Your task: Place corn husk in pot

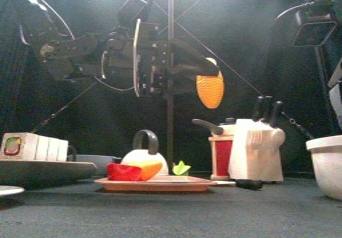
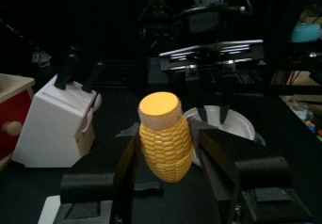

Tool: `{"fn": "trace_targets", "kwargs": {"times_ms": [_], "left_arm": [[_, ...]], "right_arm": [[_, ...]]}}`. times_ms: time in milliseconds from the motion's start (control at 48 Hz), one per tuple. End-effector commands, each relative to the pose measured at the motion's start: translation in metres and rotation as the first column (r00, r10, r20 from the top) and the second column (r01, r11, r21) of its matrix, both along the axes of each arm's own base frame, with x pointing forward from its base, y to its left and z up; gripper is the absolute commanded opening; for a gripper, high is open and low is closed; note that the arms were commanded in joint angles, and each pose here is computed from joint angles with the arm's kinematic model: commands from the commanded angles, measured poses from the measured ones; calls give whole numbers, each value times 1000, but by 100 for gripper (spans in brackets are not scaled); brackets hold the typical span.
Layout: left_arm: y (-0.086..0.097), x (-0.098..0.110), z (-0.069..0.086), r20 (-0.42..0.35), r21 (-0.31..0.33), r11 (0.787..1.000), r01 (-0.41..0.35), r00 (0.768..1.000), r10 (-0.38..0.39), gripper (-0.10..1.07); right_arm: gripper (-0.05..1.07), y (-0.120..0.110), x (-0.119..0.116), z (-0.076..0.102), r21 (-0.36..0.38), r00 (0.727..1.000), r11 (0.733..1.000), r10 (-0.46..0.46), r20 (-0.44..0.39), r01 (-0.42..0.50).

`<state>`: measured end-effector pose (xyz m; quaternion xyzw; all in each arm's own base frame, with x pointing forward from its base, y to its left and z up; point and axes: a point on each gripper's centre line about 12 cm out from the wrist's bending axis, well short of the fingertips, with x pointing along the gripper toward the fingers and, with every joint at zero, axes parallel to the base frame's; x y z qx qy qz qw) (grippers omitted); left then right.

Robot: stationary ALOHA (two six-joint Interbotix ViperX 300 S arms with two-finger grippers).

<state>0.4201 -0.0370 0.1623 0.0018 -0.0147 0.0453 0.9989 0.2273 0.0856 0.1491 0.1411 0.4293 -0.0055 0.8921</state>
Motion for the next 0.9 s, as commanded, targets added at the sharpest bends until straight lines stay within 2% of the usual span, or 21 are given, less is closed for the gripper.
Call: {"fn": "trace_targets", "kwargs": {"times_ms": [0,771,875], "left_arm": [[0,0,19,54,-7,1000,-3,999,3,67],[0,1,20,58,-3,1000,1,998,0,67],[-1,1,21,61,-2,1000,4,998,-4,67]], "right_arm": [[71,3,7,10,13,999,1000,5,34,-5],[70,1,11,18,18,999,1000,-18,49,18],[70,-1,11,27,13,997,1000,-23,74,22]]}}
